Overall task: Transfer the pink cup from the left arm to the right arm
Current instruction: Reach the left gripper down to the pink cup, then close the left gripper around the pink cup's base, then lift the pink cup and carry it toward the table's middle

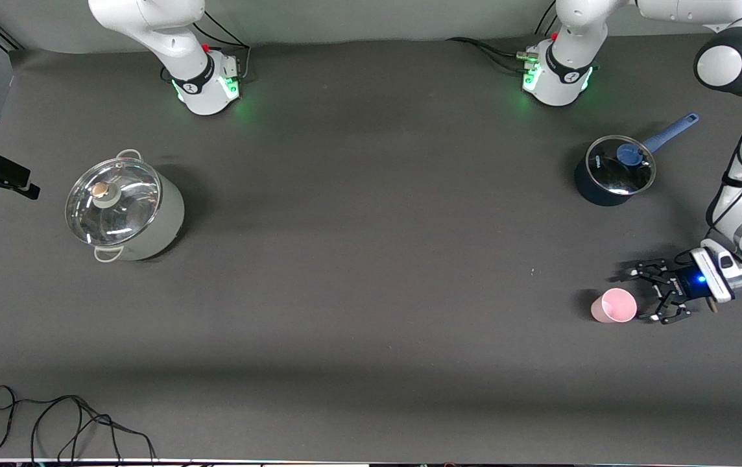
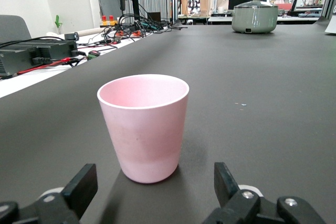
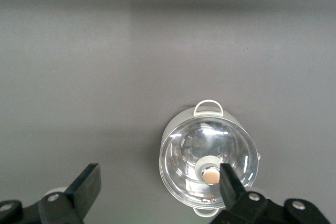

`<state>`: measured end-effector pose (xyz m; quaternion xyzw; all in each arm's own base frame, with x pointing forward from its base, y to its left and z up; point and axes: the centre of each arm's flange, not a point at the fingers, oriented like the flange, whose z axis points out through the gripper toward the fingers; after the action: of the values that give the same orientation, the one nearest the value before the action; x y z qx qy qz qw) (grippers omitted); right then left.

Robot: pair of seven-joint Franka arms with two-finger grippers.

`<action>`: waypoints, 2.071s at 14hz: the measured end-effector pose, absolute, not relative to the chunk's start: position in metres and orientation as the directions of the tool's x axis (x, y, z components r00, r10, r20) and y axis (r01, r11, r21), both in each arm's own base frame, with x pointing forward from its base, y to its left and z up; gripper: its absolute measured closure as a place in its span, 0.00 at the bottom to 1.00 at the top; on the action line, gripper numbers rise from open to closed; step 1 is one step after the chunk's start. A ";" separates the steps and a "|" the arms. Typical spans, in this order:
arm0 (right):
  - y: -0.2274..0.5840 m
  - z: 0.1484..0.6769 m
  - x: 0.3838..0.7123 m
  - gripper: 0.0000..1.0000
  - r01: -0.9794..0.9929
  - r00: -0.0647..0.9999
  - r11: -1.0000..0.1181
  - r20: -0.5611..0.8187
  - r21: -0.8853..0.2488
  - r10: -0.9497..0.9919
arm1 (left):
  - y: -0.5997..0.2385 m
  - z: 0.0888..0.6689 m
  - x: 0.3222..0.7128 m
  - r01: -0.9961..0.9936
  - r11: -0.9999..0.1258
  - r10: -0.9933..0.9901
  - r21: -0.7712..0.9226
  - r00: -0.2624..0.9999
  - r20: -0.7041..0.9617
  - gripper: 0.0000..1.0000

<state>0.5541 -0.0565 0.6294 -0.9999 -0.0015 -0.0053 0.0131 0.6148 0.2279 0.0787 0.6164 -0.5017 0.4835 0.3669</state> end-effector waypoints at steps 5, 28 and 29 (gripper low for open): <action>-0.040 0.623 0.558 0.00 0.032 0.999 -0.999 -0.001 -0.026 0.032 | 0.202 0.067 0.621 -0.974 -0.225 -0.207 -0.024 0.024 0.978 0.01; -0.025 0.635 0.552 0.00 -0.458 0.889 -0.888 -0.008 -0.034 -0.458 | -0.084 0.125 0.721 -0.970 -0.214 -0.171 -0.118 -0.082 0.982 0.33; -0.024 0.638 0.550 0.00 -0.520 0.854 -0.853 -0.013 -0.043 -0.520 | -0.114 0.131 0.723 -0.965 -0.234 -0.182 -0.121 -0.079 0.980 0.33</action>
<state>0.5504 -0.0244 0.6378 -0.9626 0.2698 0.0003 0.0227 0.7232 -0.1144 0.1310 0.5727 -0.5005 0.5377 0.3639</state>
